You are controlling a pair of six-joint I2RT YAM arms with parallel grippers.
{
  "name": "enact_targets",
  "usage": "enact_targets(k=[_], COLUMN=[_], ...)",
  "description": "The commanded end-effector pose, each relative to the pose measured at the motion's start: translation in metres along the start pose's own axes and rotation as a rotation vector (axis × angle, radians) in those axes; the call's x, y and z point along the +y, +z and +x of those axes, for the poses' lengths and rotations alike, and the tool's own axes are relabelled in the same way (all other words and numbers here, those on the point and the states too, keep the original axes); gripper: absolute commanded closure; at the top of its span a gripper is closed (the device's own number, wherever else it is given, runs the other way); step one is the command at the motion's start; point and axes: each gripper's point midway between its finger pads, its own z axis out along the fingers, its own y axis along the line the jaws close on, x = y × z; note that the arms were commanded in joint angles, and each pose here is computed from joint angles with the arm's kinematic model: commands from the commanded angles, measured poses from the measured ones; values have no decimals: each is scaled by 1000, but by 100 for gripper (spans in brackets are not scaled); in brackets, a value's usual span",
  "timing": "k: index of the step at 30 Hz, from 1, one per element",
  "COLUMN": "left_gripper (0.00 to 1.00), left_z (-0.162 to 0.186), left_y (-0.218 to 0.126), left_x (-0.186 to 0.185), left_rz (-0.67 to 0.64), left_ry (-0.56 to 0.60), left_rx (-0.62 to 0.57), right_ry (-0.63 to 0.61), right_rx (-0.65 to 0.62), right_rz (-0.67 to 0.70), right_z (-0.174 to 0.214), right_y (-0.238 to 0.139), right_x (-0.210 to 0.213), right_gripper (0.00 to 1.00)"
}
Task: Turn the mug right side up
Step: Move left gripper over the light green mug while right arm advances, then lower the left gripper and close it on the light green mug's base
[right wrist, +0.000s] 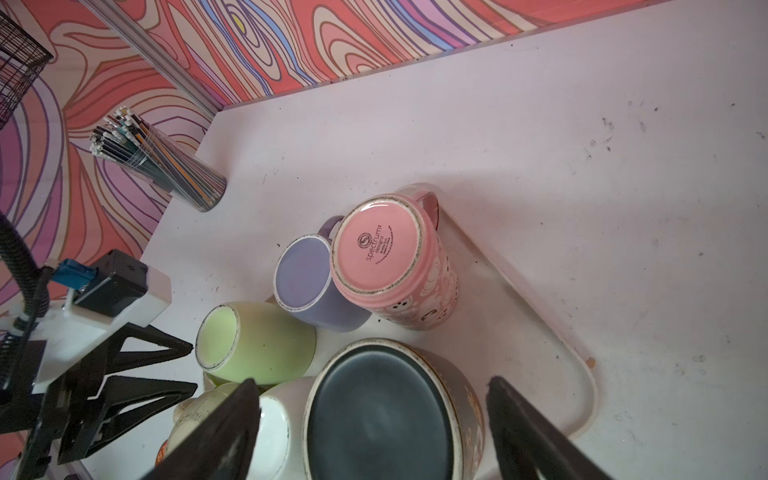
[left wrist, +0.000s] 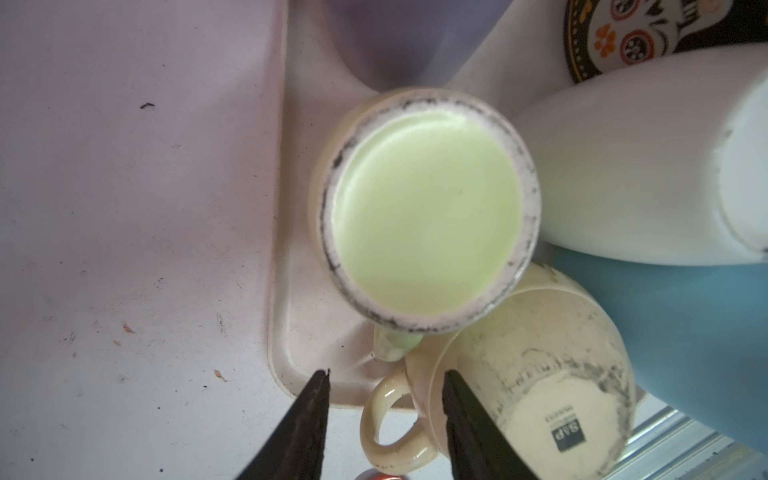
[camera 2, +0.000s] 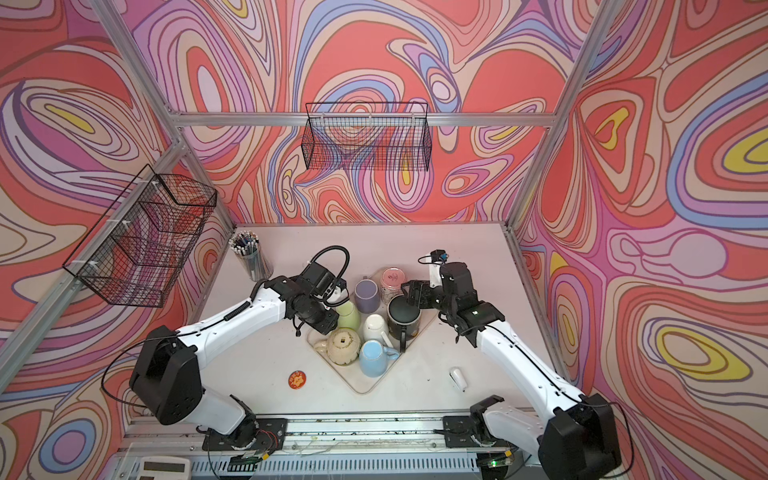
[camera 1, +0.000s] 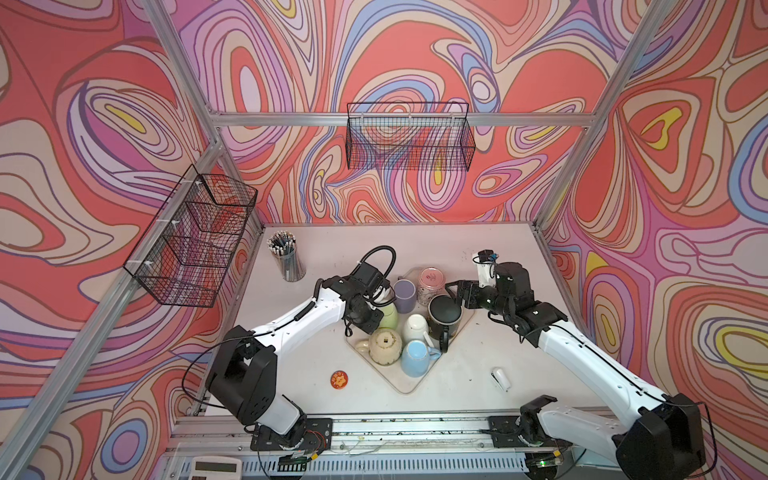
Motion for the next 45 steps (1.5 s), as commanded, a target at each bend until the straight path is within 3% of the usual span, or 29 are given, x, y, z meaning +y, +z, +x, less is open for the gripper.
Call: enact_targets(k=[1, 9, 21, 34, 45], left_gripper=[51, 52, 66, 84, 93], left_z=[-10, -9, -6, -8, -15], left_y=[3, 14, 21, 9, -10], left_x=[-4, 1, 7, 7, 7], left_rz=[19, -8, -41, -44, -51], left_ry=[25, 15, 14, 18, 16], left_rx=[-7, 11, 17, -31, -91], right_ry=[-5, -4, 0, 18, 30], right_rx=[-1, 2, 7, 7, -7], right_rz=[-10, -13, -17, -26, -31], right_z=[2, 4, 3, 3, 3], right_y=[3, 7, 9, 6, -3], right_x=[2, 1, 2, 4, 6], right_gripper=[13, 13, 13, 13, 13])
